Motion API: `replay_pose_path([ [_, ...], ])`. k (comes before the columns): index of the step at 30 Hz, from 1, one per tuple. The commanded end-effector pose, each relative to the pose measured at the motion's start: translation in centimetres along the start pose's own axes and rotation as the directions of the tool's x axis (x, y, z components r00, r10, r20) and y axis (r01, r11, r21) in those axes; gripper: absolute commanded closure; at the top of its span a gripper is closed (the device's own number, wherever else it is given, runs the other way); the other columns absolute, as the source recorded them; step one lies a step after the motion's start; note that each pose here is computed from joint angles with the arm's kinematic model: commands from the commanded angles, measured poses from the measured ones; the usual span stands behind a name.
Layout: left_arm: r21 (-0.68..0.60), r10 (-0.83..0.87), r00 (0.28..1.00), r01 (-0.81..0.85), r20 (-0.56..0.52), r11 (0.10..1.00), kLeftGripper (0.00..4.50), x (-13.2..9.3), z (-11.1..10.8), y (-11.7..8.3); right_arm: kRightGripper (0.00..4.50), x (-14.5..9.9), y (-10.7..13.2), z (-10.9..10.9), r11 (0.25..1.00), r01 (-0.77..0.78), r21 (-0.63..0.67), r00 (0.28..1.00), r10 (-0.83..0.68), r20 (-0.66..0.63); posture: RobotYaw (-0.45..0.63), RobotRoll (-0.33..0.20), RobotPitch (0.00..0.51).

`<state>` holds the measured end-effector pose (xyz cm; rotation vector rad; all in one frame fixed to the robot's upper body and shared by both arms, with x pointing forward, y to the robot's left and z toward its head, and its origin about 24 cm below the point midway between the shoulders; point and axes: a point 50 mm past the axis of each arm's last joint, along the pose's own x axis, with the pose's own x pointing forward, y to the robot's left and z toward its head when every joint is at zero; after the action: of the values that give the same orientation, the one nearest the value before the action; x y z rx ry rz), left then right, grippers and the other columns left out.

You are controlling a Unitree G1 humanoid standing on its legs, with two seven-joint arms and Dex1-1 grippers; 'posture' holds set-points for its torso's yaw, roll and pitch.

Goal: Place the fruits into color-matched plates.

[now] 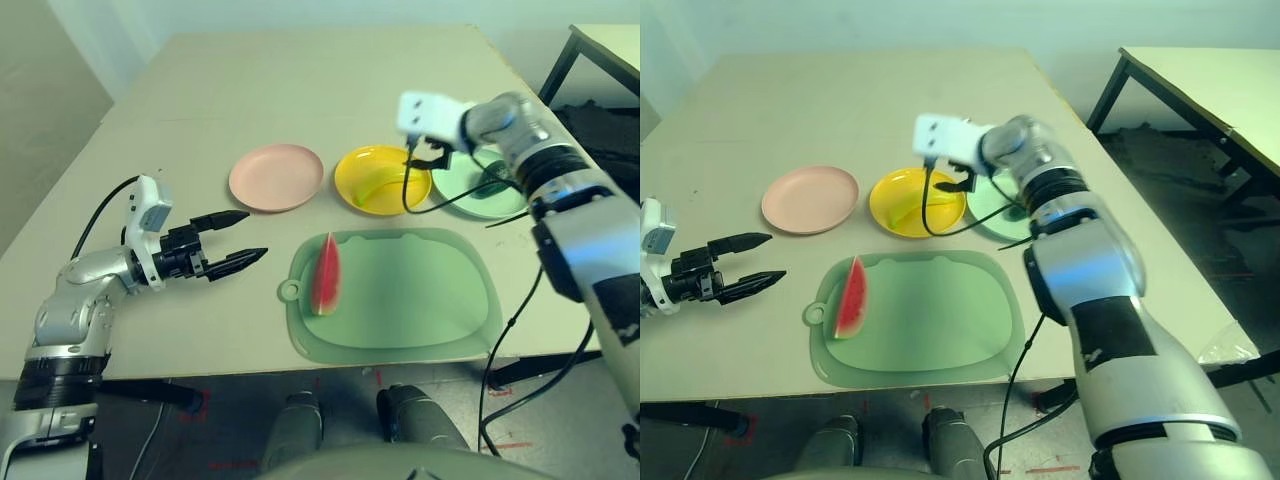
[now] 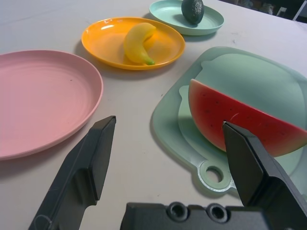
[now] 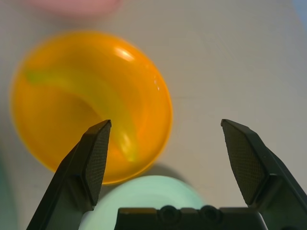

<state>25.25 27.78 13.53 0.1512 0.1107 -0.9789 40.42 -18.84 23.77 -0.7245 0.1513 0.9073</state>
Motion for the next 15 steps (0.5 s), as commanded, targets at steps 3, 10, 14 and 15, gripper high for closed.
replay_pose_path([
  [3,0.022,-0.004,1.000,0.004,-0.023,1.000,0.00,-0.2,-0.7,0.2,0.01,-4.3,1.3,-4.7,0.938,-0.088,0.336,0.976,0.013,0.219,-0.05,0.000,0.080],
  [10,0.031,-0.019,0.999,0.020,-0.028,0.999,0.00,0.2,-1.1,0.7,0.01,-7.7,7.9,-11.3,0.781,-0.184,0.596,0.914,-0.087,0.396,-0.08,0.000,0.069],
  [14,0.035,-0.028,0.999,0.029,-0.027,0.999,0.00,0.4,-1.1,0.9,0.01,-8.6,10.7,-14.1,0.762,-0.216,0.610,0.898,-0.090,0.430,-0.08,0.000,0.066],
  [15,0.035,-0.030,0.999,0.031,-0.027,0.999,0.00,0.4,-1.1,0.9,0.01,-8.7,11.3,-14.6,0.769,-0.227,0.598,0.897,-0.074,0.436,-0.08,0.000,0.066],
])
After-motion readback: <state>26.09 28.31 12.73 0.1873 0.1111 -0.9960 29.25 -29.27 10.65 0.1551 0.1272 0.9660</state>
